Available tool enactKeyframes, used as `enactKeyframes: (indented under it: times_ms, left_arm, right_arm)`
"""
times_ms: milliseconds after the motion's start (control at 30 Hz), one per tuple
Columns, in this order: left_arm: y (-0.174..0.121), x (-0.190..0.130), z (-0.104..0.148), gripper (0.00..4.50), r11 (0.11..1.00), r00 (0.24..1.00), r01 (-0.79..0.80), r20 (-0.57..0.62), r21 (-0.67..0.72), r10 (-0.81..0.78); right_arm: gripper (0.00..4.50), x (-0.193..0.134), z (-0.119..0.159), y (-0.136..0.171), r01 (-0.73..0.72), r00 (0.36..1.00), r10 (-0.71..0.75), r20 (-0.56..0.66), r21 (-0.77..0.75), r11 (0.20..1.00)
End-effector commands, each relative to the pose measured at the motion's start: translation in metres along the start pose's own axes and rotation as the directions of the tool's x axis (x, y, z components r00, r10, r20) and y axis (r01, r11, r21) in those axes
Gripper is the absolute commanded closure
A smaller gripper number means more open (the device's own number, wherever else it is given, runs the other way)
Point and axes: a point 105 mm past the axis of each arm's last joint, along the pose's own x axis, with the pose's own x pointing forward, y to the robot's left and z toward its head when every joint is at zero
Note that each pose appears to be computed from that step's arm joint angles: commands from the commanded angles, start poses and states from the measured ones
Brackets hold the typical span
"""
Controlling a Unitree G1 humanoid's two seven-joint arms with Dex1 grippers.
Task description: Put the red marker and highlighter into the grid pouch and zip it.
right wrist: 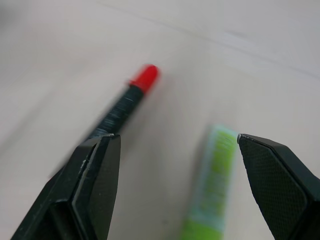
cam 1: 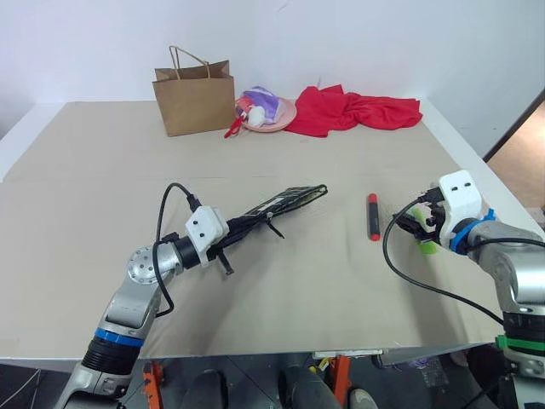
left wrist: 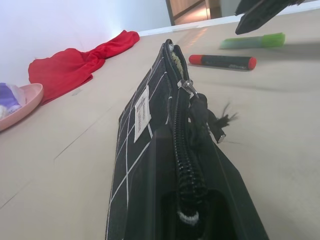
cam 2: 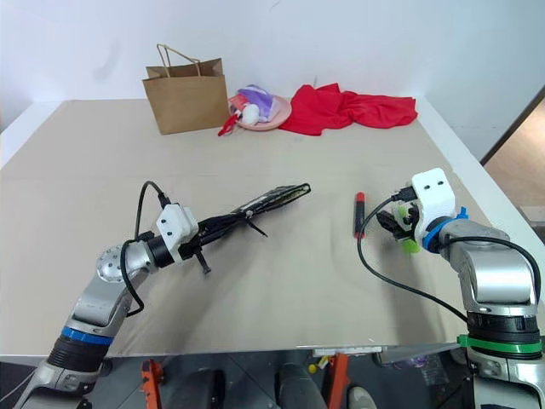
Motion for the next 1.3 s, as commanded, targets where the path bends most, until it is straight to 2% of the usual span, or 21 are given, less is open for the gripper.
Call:
enactKeyframes:
  times_ms: [33, 467, 500, 533, 567, 600, 700, 767, 800, 933, 1067, 1133, 1200, 1300]
  left_arm:
    - [0.001, 0.002, 0.009, 4.50, 1.000, 0.999, 0.004, 0.042, 0.022, -0.005]
    - [0.001, 0.003, 0.006, 4.50, 1.000, 0.999, 0.005, 0.048, 0.013, -0.006]
    - [0.001, 0.003, 0.006, 4.50, 1.000, 0.999, 0.008, 0.051, 0.012, -0.008]
    - [0.001, 0.003, 0.007, 4.50, 1.000, 0.999, 0.010, 0.053, 0.011, -0.010]
    - [0.001, 0.003, 0.007, 4.50, 1.000, 0.998, 0.013, 0.056, 0.010, -0.013]
    - [0.000, 0.003, 0.008, 4.50, 1.000, 0.998, 0.017, 0.061, 0.009, -0.017]
    - [0.003, -0.001, 0.010, 4.50, 1.000, 0.996, 0.025, 0.084, -0.003, -0.025]
    - [0.003, -0.005, 0.007, 4.50, 1.000, 0.996, 0.028, 0.079, -0.005, -0.028]
    - [0.004, -0.006, 0.006, 4.50, 1.000, 0.997, 0.029, 0.076, -0.006, -0.028]
    - [0.007, -0.010, 0.003, 4.50, 1.000, 0.997, 0.026, 0.072, -0.009, -0.025]
    - [0.008, -0.014, 0.002, 4.50, 0.999, 0.997, 0.035, 0.070, -0.016, -0.033]
    - [0.008, -0.017, 0.001, 4.50, 0.999, 0.997, 0.040, 0.068, -0.019, -0.039]
    - [0.009, -0.018, 0.001, 4.50, 0.999, 0.997, 0.043, 0.067, -0.020, -0.041]
    - [0.009, -0.019, 0.001, 4.50, 0.999, 0.997, 0.044, 0.067, -0.021, -0.043]
  right_arm:
    - [0.46, -0.004, -0.003, -0.023, 0.105, 0.994, -0.105, -0.004, 0.028, 0.994]
    - [0.46, -0.019, -0.056, -0.010, 0.055, 0.988, -0.047, -0.149, 0.053, 0.997]
    - [0.67, -0.020, -0.058, -0.013, 0.066, 0.987, -0.057, -0.152, 0.052, 0.996]
    - [1.27, -0.020, -0.059, -0.015, 0.073, 0.986, -0.065, -0.153, 0.051, 0.996]
    - [1.33, -0.020, -0.060, -0.017, 0.078, 0.986, -0.070, -0.152, 0.046, 0.996]
    - [1.82, -0.019, -0.059, -0.018, 0.080, 0.987, -0.072, -0.145, 0.046, 0.996]
    - [2.43, -0.015, -0.050, -0.021, 0.070, 0.993, -0.063, -0.102, 0.068, 0.995]
    - [3.36, -0.014, -0.043, -0.021, 0.061, 0.996, -0.055, -0.069, 0.082, 0.995]
    - [3.47, -0.013, -0.039, -0.022, 0.056, 0.997, -0.052, -0.049, 0.079, 0.995]
    - [3.47, -0.012, -0.022, -0.024, 0.058, 0.998, -0.060, 0.027, 0.057, 0.997]
    - [3.47, -0.018, 0.020, -0.019, 0.013, 0.977, 0.000, 0.212, -0.060, 0.998]
    - [3.47, -0.027, 0.039, -0.006, -0.051, 0.954, 0.108, 0.280, -0.205, 0.977]
    - [3.47, -0.038, 0.045, 0.009, -0.146, 0.933, 0.243, 0.266, -0.337, 0.930]
    - [3.47, -0.062, 0.058, 0.030, -0.325, 0.863, 0.449, 0.231, -0.426, 0.844]
